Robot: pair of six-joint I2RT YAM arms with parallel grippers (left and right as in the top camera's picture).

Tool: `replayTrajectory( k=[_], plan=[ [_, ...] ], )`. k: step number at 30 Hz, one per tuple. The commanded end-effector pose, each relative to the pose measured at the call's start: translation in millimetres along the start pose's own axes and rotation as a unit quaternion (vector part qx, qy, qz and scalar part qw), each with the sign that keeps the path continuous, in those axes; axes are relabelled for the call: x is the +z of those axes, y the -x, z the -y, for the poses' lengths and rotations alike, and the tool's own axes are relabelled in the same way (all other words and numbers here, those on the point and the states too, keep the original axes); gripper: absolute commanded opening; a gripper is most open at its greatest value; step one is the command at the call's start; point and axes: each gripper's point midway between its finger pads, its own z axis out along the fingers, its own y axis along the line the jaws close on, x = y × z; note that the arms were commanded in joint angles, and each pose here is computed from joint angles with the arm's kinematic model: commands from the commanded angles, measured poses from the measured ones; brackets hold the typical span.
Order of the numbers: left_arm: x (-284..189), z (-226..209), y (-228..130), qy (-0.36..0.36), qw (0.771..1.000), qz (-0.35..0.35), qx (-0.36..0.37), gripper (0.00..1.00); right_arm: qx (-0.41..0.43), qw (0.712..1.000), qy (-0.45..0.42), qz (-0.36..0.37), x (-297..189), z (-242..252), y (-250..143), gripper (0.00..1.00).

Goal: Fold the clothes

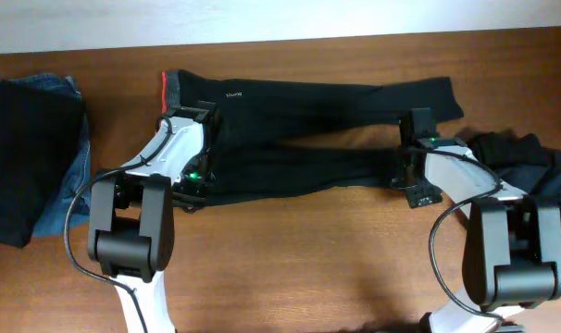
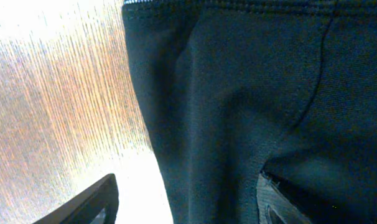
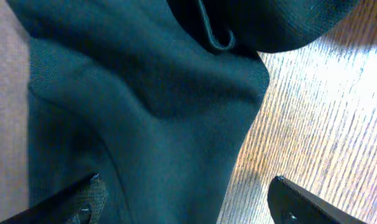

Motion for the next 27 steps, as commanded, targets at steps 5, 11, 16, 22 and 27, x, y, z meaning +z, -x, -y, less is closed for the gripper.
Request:
replayTrajectory(
  k=[5, 11, 16, 22, 27],
  plan=[
    [2.1, -8.1, 3.3, 0.016, 1.0, 0.008, 0.009, 0.76, -0.041, 0.999, -0.012, -0.005, 7.8, 5.0, -3.0, 0.57],
    [1.3, -19.8, 2.6, 0.039, 0.999, 0.007, 0.018, 0.79, -0.079, 0.997, -0.012, -0.019, 7.6, 6.1, -7.8, 0.29],
    [0.9, -23.3, 3.4, 0.047, 0.998, 0.008, 0.035, 0.77, -0.097, 0.995, -0.017, -0.021, 7.3, 8.7, -8.0, 0.07],
    [1.4, -18.4, 2.5, 0.037, 0.991, 0.003, 0.128, 0.99, -0.109, 0.994, -0.018, -0.021, 7.4, 9.4, -8.2, 0.04],
    [1.5, -14.6, -8.2, 0.026, 0.99, -0.027, 0.139, 0.92, -0.11, 0.994, -0.019, -0.022, 7.5, 9.8, -8.4, 0.05]
  ],
)
